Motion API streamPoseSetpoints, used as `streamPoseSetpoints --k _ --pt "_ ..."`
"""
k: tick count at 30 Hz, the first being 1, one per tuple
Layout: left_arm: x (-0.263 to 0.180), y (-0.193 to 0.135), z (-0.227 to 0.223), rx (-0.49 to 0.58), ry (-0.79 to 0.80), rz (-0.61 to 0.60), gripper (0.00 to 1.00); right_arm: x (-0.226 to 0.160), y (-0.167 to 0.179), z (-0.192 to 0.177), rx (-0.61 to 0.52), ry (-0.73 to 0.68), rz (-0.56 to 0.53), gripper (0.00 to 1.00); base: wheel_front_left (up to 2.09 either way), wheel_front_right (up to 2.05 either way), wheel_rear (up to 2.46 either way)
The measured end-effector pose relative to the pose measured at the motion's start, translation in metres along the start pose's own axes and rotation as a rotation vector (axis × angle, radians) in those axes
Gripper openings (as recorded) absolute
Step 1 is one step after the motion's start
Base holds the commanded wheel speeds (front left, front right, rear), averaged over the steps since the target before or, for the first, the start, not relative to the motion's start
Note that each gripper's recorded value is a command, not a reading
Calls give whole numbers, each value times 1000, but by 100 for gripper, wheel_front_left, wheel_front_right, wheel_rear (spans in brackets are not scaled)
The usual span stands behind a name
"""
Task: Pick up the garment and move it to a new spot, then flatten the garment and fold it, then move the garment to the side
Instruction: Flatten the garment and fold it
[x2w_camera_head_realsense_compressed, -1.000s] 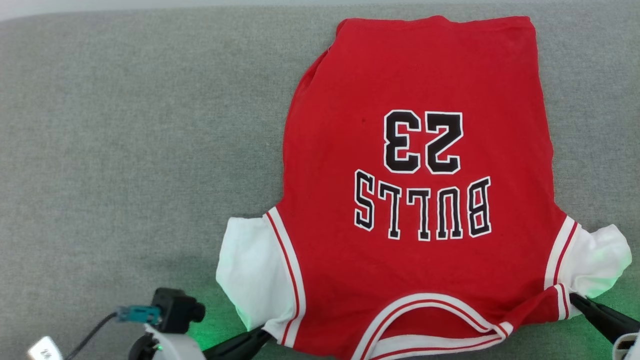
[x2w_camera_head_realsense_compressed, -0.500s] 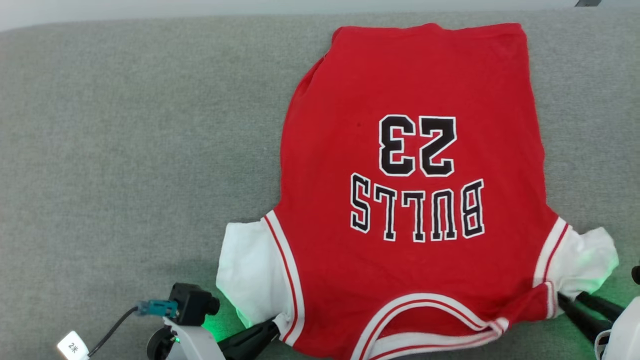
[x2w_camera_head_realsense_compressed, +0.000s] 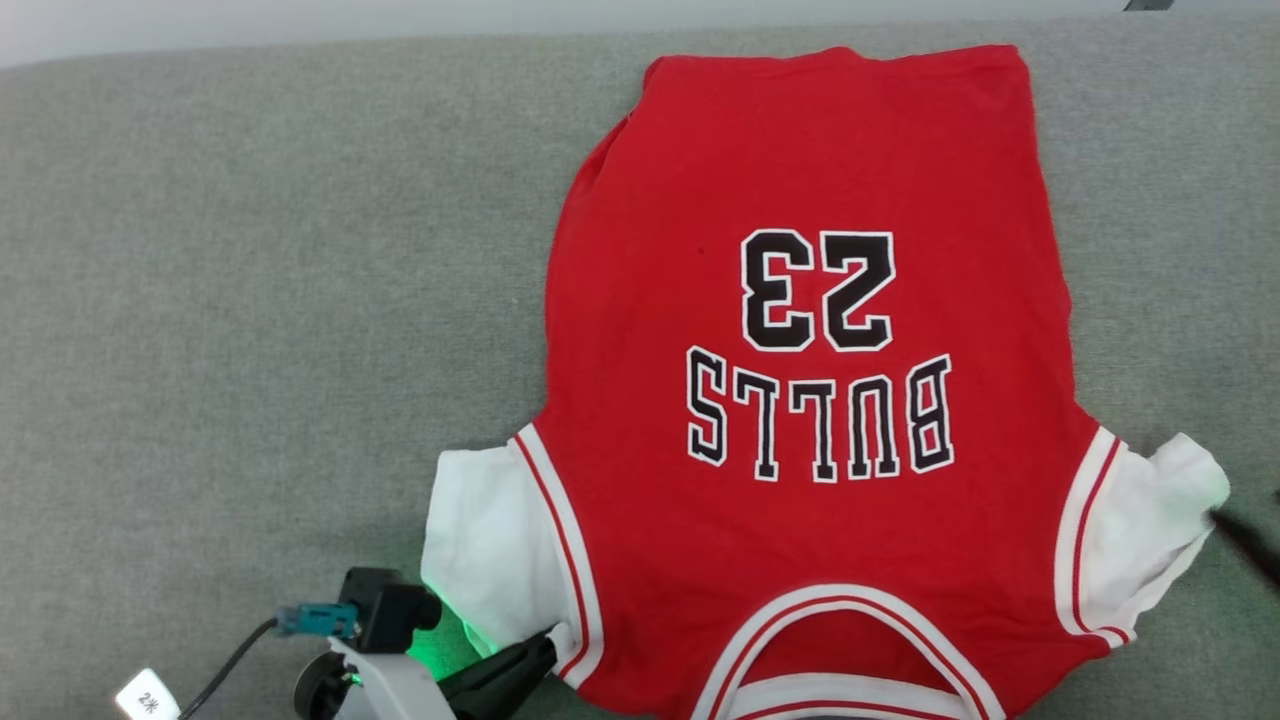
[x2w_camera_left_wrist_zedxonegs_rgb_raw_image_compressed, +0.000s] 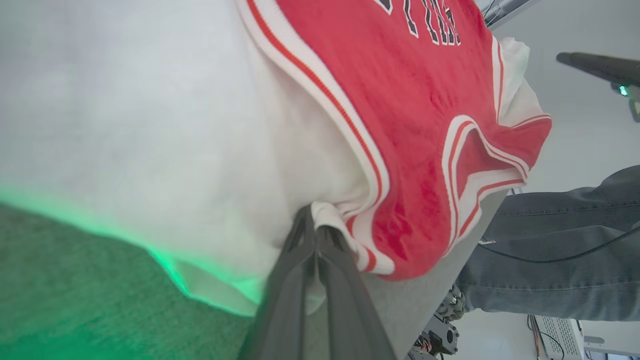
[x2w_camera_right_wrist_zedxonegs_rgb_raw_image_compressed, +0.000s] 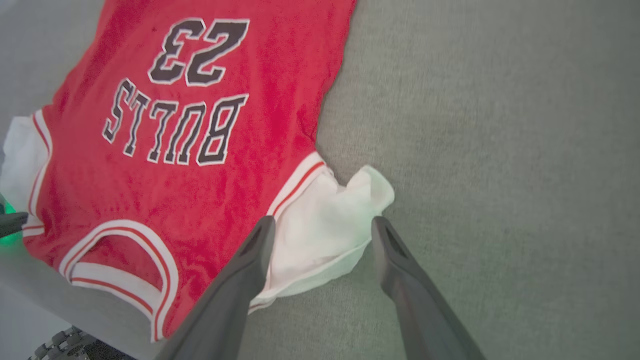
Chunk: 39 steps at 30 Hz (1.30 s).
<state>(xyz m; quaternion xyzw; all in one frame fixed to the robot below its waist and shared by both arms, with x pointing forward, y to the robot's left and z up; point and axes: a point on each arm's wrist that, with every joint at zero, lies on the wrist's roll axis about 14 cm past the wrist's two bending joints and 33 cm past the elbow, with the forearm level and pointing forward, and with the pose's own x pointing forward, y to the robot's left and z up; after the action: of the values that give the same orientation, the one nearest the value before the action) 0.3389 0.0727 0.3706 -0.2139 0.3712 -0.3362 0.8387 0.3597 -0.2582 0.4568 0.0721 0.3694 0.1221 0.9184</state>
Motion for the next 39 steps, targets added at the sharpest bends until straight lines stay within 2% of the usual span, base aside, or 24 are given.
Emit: streamPoseSetpoints --k 4,8,14,19,22,29,35,39 --pt "1 -4 2 6 -13 -10 0 -9 -7 44 -63 -71 -16 100 0 0 0" --pt "4 -7 7 13 -27 -19 0 5 -3 97 -114 -166 4 100 0 0 0" --pt "9 -7 14 13 -48 -27 0 65 13 156 -164 -184 38 100 0 0 0" --pt "10 -2 15 0 -62 -23 0 121 12 181 -184 -97 -3 100 0 0 0" --pt "12 1 14 -5 -61 -24 0 149 -3 186 -209 -14 -73 100 0 0 0" --pt "18 11 12 -36 -59 -25 0 202 -45 184 -176 117 -203 100 0 0 0" --pt "23 19 9 -67 -56 -26 0 253 -38 152 -116 248 -166 100 0 0 0" --pt "26 24 6 -85 -51 -26 0 271 -34 142 -102 313 -148 100 0 0 0"
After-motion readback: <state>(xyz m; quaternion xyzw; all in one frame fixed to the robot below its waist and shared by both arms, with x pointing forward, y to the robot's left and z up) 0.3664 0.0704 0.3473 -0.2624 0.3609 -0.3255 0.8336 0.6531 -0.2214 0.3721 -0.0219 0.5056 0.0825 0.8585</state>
